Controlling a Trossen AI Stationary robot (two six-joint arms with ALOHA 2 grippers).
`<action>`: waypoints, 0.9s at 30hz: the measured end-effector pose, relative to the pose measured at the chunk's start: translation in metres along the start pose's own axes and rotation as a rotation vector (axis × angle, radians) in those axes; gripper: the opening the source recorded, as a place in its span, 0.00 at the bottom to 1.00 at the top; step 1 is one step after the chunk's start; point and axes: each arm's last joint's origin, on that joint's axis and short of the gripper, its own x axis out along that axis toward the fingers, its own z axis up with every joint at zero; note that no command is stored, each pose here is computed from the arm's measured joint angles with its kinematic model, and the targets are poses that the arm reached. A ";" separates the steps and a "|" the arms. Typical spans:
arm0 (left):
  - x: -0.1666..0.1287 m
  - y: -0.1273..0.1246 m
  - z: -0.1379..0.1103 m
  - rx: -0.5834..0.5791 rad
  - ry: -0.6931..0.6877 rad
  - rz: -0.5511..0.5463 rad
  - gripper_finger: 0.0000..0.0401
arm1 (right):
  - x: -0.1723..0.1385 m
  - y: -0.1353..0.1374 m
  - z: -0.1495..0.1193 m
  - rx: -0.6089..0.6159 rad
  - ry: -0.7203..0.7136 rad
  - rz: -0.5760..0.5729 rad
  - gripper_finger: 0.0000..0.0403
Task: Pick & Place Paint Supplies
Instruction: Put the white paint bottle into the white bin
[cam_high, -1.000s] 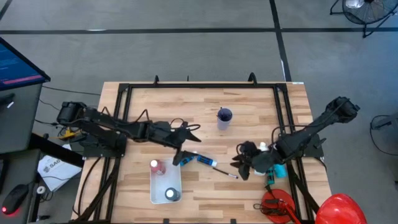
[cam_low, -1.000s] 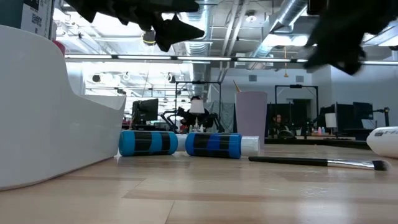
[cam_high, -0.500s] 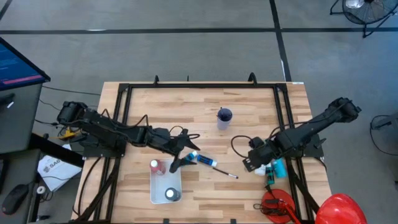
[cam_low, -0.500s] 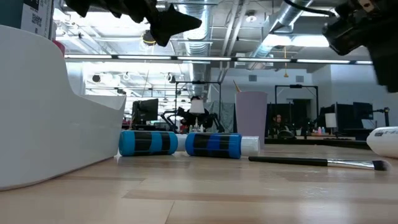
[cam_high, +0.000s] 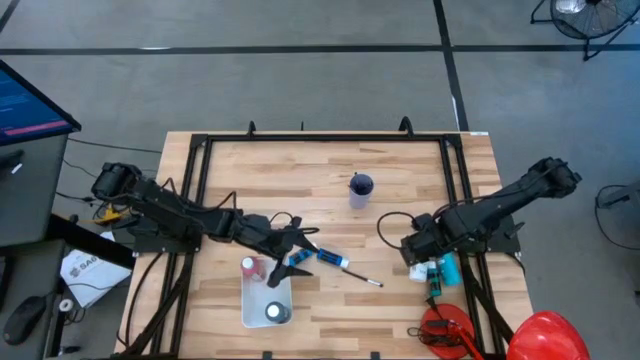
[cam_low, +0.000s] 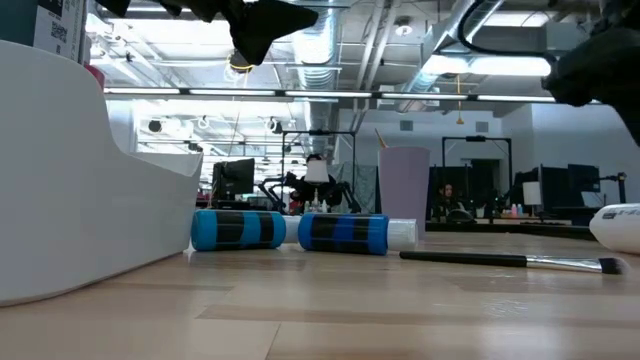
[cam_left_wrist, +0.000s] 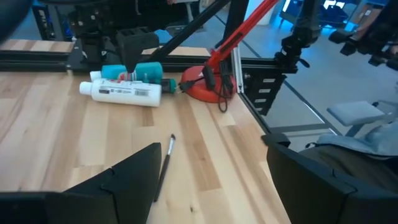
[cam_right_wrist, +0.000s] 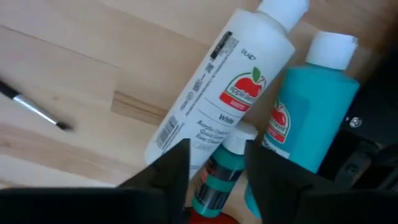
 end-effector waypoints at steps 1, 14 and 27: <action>0.000 -0.001 0.000 -0.003 -0.002 -0.001 0.71 | 0.001 0.000 0.001 0.003 -0.001 -0.006 0.42; 0.000 -0.008 0.000 -0.028 -0.006 -0.021 0.71 | 0.026 0.019 0.004 -0.055 -0.005 -0.060 0.79; 0.000 -0.011 0.000 -0.039 -0.009 -0.034 0.71 | 0.072 0.044 0.005 -0.144 0.039 -0.159 0.73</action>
